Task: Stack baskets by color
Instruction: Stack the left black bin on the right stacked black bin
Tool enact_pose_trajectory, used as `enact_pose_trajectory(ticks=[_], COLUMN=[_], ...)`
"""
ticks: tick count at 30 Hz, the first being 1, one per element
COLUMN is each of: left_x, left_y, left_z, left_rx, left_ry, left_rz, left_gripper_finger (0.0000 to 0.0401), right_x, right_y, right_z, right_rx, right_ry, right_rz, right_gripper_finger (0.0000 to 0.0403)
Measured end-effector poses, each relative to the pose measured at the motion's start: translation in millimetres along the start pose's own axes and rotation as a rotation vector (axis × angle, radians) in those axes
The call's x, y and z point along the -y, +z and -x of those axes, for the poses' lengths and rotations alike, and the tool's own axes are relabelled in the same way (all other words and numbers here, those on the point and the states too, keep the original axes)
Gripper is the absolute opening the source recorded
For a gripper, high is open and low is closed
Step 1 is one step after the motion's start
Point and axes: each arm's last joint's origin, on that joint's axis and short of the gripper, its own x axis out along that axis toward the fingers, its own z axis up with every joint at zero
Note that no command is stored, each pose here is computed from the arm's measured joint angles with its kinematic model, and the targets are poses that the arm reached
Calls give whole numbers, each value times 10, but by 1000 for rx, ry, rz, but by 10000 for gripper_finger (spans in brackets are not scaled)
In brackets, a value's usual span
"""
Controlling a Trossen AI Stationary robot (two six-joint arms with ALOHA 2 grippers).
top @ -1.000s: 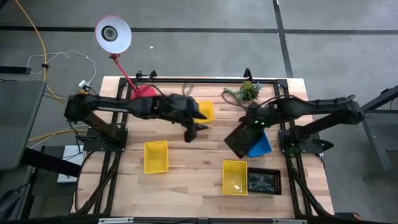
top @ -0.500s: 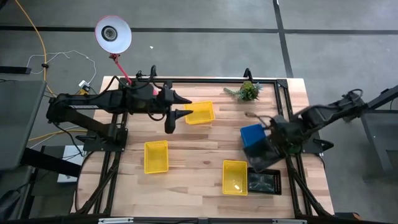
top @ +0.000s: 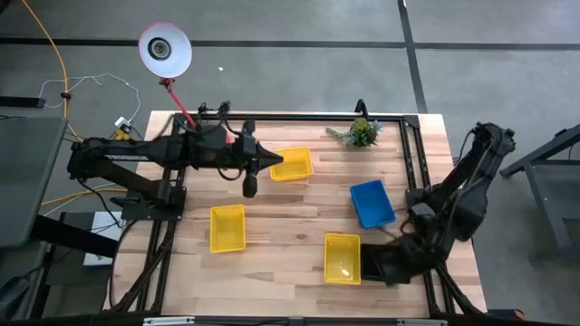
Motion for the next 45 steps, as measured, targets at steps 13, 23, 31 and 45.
enact_pose_trajectory(ticks=[13, 23, 31, 45], left_x=[51, 51, 52, 51], left_y=[-497, -507, -509, -516], left_z=[-191, -192, -193, -193], left_rx=[19, 9, 7, 1], left_ry=[-20, -19, -19, -19], left_rz=[210, 201, 200, 183], left_gripper_finger=[2, 1, 0, 0], right_x=[-267, -404, -496, -521], right_y=[8, 95, 169, 324], right_z=[-317, -409, -454, -434], right_rx=[79, 98, 130, 216], right_ry=[-162, -174, -145, -138], right_rz=[-113, -186, -243, -344], right_gripper_finger=[0, 0, 0, 0])
